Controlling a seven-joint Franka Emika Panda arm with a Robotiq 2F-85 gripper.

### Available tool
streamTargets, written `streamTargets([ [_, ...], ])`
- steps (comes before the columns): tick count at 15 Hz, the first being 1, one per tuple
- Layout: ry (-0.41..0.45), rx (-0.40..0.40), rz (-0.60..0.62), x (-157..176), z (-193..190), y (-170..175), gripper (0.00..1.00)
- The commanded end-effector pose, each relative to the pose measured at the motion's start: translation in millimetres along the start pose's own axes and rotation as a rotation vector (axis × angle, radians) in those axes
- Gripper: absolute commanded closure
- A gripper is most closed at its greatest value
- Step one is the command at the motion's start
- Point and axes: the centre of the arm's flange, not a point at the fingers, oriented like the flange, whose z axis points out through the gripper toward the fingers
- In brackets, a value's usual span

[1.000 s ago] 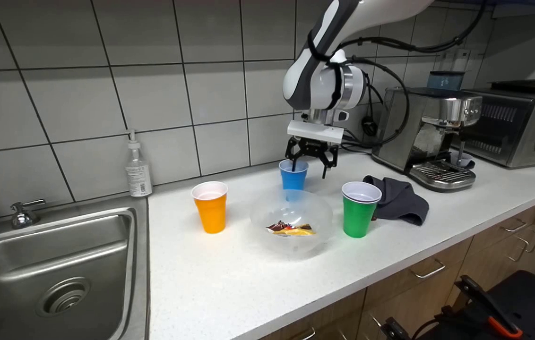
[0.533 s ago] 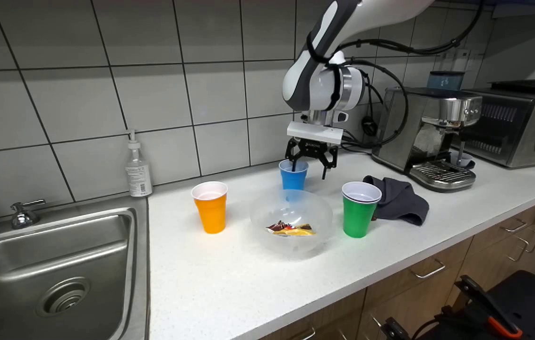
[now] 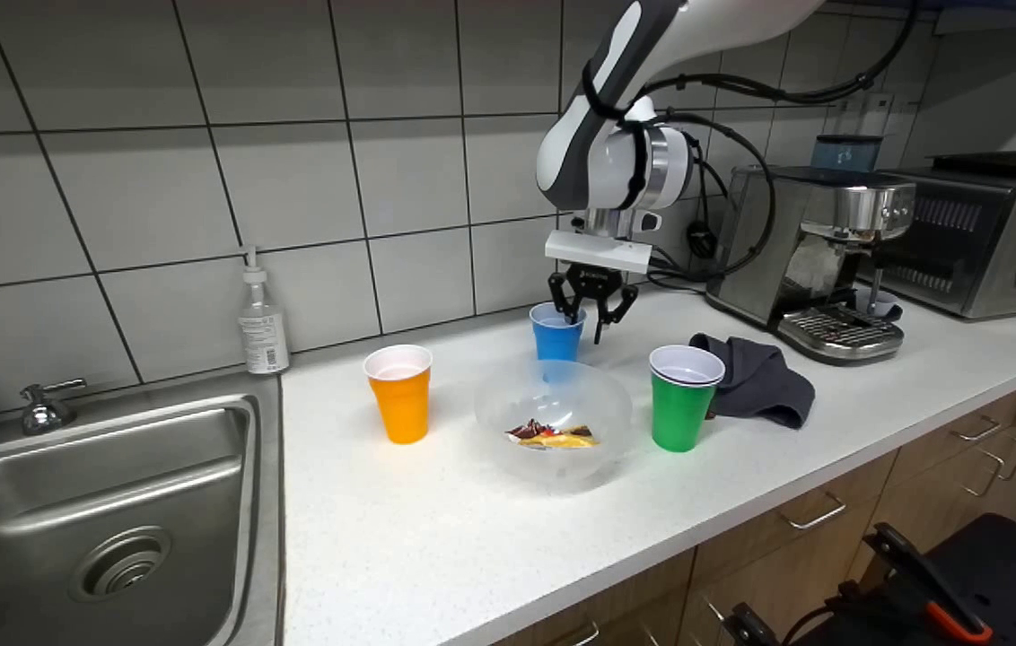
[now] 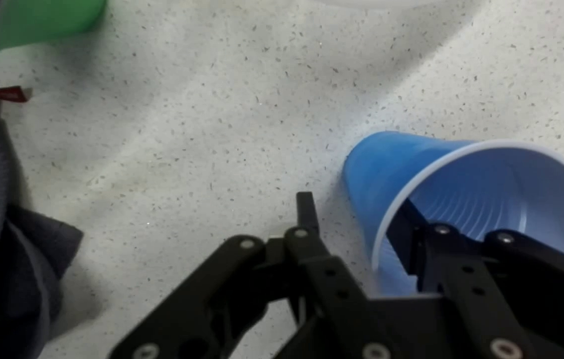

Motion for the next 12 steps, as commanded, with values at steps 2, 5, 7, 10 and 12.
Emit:
streamTargets([
  [2, -0.007, -0.011, 0.004, 7.6, -6.5, -4.1, 0.97],
  [5, -0.002, -0.006, 0.001, 8.8, -10.1, -4.0, 1.00],
  [7, 0.002, -0.004, -0.001, 9.5, -11.9, -3.7, 0.99],
  [10, 0.006, 0.002, -0.007, 8.7, -16.0, 0.3, 0.99],
  [12, 0.009, 0.013, -0.020, 5.8, -22.5, 4.9, 0.99],
])
